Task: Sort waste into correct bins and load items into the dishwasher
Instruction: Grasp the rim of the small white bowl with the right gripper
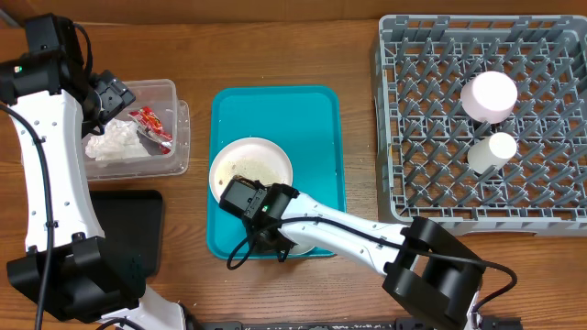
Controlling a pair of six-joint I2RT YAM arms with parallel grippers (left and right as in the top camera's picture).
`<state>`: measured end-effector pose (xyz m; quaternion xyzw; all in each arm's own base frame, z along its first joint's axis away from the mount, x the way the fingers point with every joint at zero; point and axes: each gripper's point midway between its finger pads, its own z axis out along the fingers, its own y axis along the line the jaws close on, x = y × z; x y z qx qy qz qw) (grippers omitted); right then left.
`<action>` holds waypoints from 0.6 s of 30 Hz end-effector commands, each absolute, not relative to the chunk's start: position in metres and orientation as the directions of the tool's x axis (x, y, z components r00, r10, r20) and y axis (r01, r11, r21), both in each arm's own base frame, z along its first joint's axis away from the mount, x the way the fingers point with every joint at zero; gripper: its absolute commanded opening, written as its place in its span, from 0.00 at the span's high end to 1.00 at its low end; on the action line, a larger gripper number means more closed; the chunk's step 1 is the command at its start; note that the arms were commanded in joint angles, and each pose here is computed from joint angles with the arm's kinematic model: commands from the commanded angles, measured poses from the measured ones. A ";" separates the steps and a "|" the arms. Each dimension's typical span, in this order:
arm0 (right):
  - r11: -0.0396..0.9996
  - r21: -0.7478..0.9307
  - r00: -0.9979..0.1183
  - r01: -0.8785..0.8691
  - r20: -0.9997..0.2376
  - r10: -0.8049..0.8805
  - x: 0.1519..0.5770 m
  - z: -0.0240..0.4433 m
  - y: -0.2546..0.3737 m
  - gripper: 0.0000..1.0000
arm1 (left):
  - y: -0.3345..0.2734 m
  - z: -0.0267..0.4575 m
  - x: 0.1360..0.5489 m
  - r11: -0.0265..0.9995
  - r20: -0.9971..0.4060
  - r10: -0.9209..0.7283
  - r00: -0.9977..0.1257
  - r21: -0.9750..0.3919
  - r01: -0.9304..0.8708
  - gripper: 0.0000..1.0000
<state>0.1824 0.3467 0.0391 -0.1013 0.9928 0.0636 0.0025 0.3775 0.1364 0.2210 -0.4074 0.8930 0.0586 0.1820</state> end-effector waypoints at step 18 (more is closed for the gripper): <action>0.926 0.295 -0.971 -0.238 -0.090 -0.221 0.227 0.150 0.349 0.51 | 0.136 0.235 0.375 0.654 -0.407 -0.705 -0.581 -0.058 -0.754 0.00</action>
